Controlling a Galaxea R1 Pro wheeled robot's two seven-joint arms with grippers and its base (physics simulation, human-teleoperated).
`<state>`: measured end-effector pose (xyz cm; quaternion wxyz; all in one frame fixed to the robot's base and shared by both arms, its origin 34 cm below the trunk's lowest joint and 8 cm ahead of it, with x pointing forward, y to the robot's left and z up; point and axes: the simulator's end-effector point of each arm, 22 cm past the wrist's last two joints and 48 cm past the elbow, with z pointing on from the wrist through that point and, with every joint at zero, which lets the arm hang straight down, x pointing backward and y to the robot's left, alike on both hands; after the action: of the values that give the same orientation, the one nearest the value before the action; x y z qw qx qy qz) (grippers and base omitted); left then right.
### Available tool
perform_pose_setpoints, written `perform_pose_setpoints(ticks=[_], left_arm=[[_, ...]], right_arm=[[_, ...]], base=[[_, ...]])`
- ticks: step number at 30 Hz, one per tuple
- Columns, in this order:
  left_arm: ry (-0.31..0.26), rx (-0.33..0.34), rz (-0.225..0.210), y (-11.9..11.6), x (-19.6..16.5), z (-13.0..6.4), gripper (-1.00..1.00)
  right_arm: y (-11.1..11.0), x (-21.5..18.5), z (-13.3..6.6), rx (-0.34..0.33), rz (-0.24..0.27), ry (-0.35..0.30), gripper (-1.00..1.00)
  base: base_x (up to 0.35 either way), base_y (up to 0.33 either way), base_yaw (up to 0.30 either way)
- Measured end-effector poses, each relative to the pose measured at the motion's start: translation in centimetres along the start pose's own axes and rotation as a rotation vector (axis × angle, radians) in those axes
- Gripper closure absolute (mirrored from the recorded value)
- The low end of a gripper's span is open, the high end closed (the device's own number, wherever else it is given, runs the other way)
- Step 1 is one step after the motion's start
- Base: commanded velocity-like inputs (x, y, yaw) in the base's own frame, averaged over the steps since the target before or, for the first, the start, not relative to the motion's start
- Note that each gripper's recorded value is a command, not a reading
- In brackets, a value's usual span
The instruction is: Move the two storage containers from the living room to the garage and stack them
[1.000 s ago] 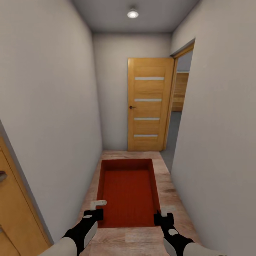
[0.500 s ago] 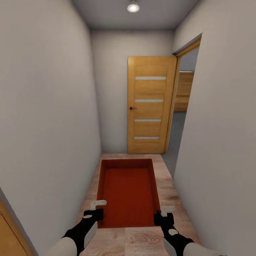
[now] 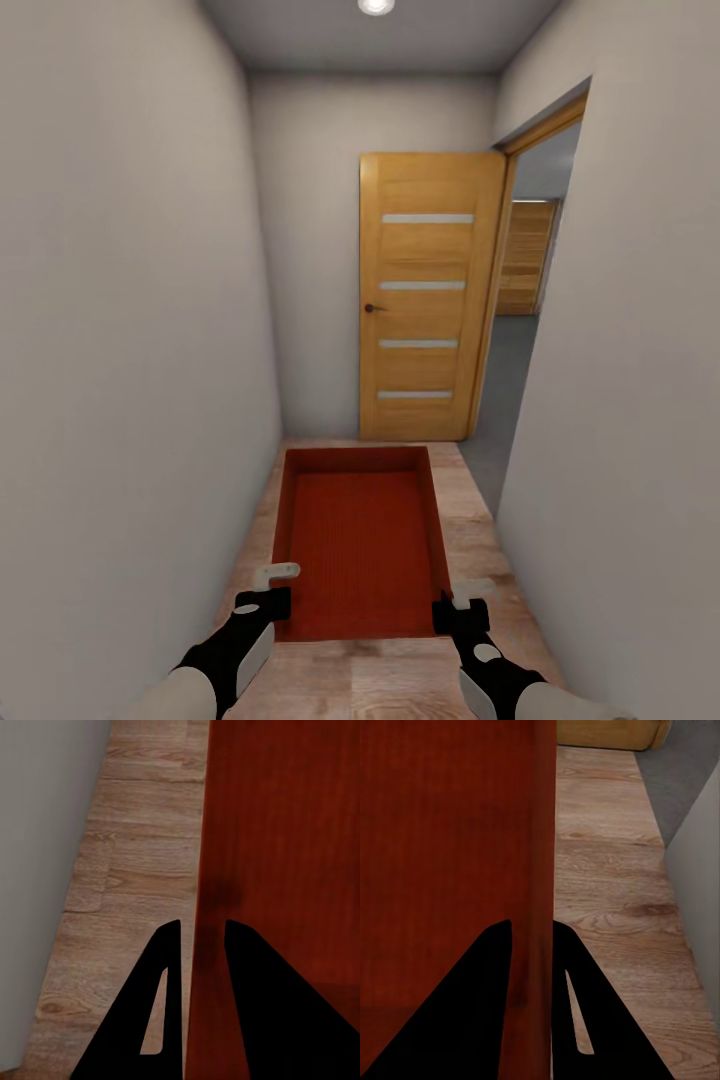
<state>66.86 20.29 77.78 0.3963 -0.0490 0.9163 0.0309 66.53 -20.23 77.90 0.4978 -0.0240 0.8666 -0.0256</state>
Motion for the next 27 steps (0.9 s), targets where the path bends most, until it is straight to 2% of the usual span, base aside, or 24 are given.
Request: perform_pose_setpoints(ticks=[27], left_arm=[[-0.002,0.0,0.0,0.0,-0.09,-0.05,1.0]], right_arm=[[-0.01,-0.1,-0.02,0.0,0.0,-0.002,1.0]], base=[[0.322,0.0,0.0]])
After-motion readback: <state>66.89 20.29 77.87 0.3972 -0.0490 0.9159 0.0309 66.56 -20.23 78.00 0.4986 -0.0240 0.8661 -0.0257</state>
